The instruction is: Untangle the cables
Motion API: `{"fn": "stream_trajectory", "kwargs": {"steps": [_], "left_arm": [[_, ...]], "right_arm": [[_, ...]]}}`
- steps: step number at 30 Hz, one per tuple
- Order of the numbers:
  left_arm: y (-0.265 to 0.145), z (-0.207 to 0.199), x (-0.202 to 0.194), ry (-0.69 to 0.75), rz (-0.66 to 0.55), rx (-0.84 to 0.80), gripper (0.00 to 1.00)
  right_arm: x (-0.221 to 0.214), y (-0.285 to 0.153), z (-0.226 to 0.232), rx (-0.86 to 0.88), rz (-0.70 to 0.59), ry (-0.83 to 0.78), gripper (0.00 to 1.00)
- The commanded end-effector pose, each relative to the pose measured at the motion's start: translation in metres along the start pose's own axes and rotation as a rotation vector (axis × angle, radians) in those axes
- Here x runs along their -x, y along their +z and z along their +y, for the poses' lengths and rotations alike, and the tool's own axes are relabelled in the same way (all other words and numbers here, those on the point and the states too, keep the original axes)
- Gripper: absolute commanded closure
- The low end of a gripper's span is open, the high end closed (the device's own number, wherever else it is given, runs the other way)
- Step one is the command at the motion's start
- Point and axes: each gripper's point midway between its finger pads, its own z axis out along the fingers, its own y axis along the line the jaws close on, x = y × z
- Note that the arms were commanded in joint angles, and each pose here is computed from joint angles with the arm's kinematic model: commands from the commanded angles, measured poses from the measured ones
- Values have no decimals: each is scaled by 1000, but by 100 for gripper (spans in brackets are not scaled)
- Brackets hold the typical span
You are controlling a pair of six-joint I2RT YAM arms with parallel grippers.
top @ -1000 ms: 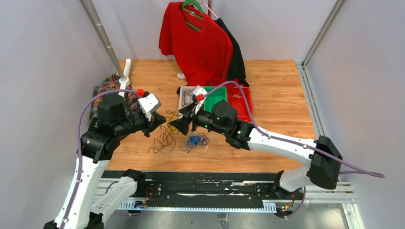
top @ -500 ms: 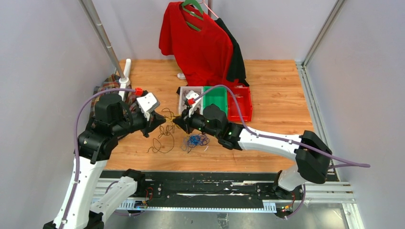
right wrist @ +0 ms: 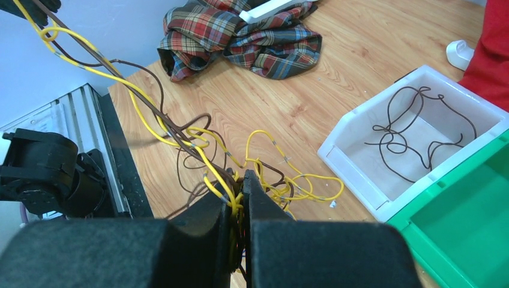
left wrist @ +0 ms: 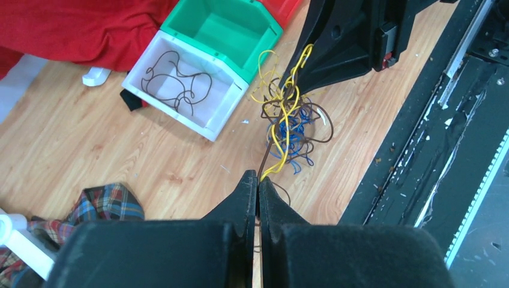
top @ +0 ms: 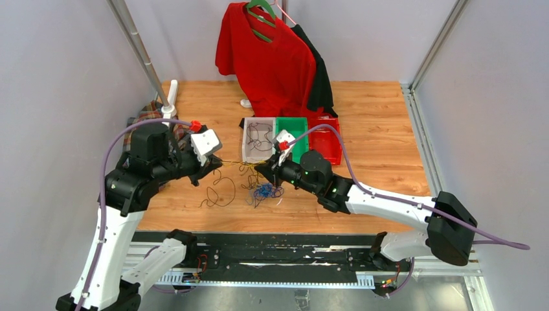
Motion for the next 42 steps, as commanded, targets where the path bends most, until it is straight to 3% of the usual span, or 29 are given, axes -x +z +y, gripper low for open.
{"fn": "stream_trajectory", "kwargs": {"steps": [1, 10, 16, 20, 23, 27, 34, 42], "left_arm": [[-25, 13, 25, 115, -49, 99, 100], [-31, -1, 43, 67, -108, 43, 99], [-17, -30, 22, -21, -103, -103, 91], [5, -40, -10, -82, -35, -192, 76], [17, -42, -25, -98, 3, -228, 49], [27, -37, -29, -144, -7, -207, 31], [39, -29, -33, -202, -75, -131, 26], [41, -45, -25, -297, -153, -202, 29]], "right_arm": [[-69, -23, -56, -199, 227, -51, 97], [-94, -27, -62, -220, 322, -61, 96], [-56, -15, -37, -107, 225, -13, 99], [-21, -6, -13, -7, 161, 43, 99], [-6, -6, -2, 34, 140, 60, 99], [2, -9, 6, 55, 126, 61, 99], [12, -12, 13, 80, 111, 70, 99], [19, -11, 19, 96, 105, 70, 99]]}}
